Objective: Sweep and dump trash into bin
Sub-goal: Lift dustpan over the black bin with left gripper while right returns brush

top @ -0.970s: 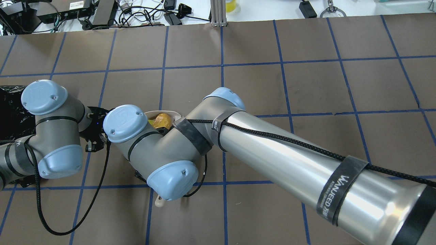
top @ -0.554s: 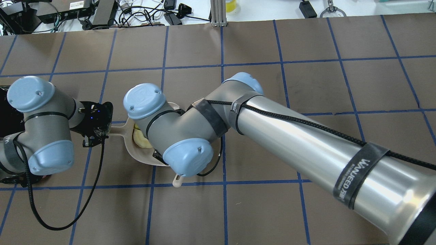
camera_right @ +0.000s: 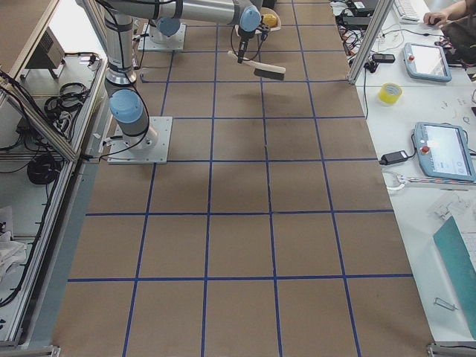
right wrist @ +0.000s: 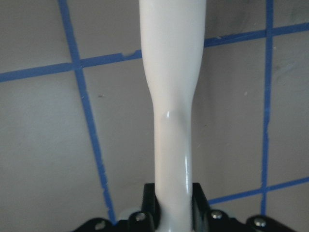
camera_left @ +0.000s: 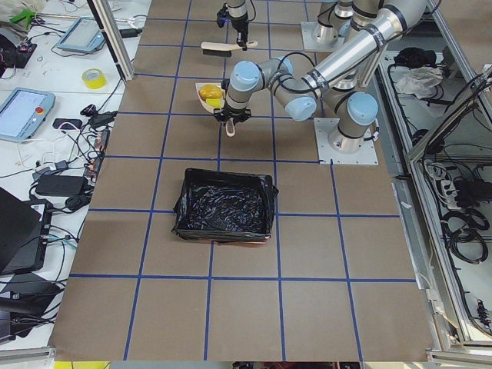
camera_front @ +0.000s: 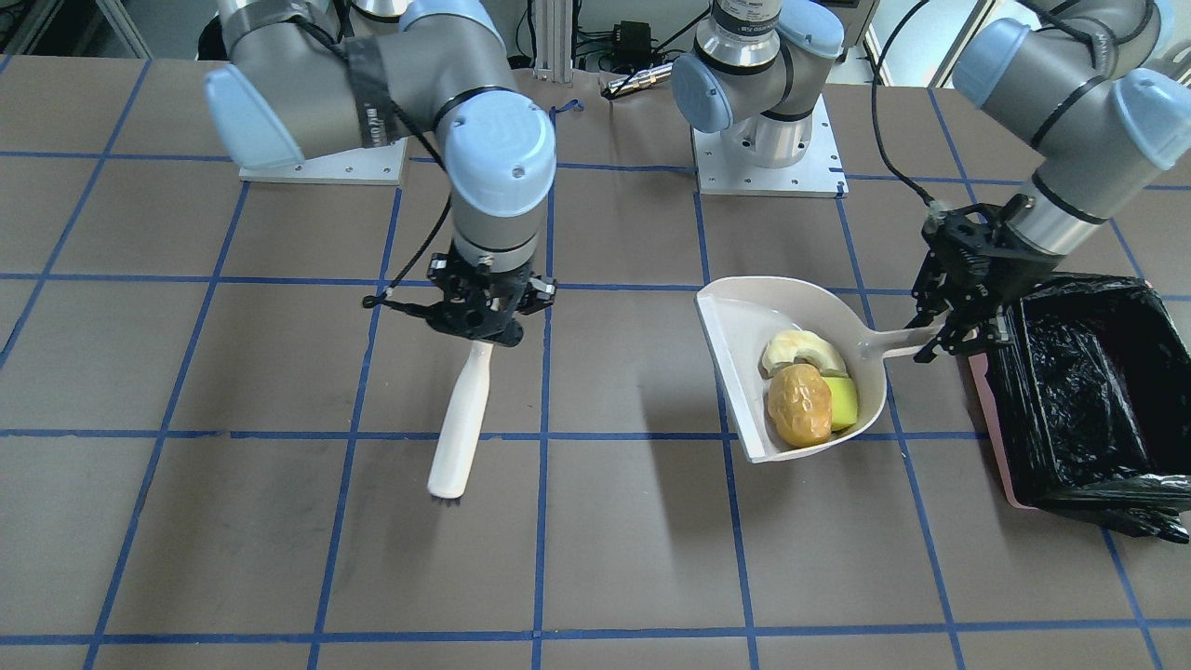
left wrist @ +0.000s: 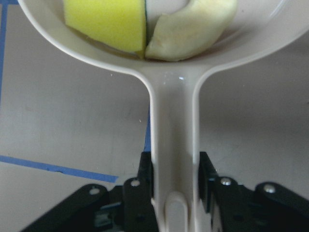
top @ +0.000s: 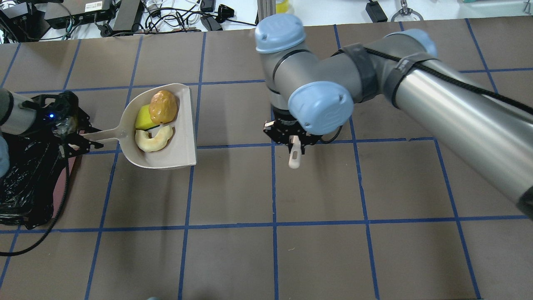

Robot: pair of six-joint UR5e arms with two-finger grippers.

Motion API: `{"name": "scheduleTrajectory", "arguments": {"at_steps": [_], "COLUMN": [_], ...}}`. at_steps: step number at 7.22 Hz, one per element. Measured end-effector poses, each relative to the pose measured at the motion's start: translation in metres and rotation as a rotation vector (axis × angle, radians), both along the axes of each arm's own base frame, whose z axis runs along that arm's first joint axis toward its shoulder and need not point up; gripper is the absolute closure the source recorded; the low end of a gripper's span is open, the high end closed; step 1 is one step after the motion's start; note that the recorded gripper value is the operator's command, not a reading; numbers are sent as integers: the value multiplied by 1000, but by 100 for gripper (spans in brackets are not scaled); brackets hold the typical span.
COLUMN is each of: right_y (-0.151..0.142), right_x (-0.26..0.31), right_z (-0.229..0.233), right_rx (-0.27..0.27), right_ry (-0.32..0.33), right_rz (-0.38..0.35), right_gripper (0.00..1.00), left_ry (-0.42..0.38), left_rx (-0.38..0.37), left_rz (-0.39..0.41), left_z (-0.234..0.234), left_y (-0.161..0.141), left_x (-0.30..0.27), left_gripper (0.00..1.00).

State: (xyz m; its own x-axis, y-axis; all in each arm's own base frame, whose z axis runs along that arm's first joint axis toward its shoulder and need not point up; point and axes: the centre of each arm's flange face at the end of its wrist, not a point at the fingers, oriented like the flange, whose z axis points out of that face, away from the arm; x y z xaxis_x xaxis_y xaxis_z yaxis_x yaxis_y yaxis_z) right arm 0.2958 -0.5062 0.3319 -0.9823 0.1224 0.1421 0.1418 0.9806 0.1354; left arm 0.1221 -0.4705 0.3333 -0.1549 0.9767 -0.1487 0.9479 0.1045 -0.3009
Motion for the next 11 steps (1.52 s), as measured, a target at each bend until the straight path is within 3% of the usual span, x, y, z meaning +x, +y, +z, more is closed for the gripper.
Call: {"name": "scheduleTrajectory", "arguments": {"at_steps": [2,3,4,5,7,11], "right_y": [-49,-67,-77,-79,-72,-70], "right_x": [-120,-189,-259,-312,-351,-360], "right_z": [13,14,8,-9,-56,-86], "right_rx": [2,7,-9,-43,-92,-66], "right_ry": [-11,-29,-44,-44,-30,-43], "right_rz": [83,105,116,112,104,164], "right_gripper": [100,100,100,100,100,100], "left_ry": [109,119,80,11,-151,-431], "left_rx": [4,-1,4,21,57,56], "left_rz": [29,28,28,29,24,30], "left_z": [25,38,55,73,97,104], "left_y": [26,41,54,64,65,50], "left_x": [97,138,176,215,281,361], "left_gripper": [100,100,100,100,100,100]}}
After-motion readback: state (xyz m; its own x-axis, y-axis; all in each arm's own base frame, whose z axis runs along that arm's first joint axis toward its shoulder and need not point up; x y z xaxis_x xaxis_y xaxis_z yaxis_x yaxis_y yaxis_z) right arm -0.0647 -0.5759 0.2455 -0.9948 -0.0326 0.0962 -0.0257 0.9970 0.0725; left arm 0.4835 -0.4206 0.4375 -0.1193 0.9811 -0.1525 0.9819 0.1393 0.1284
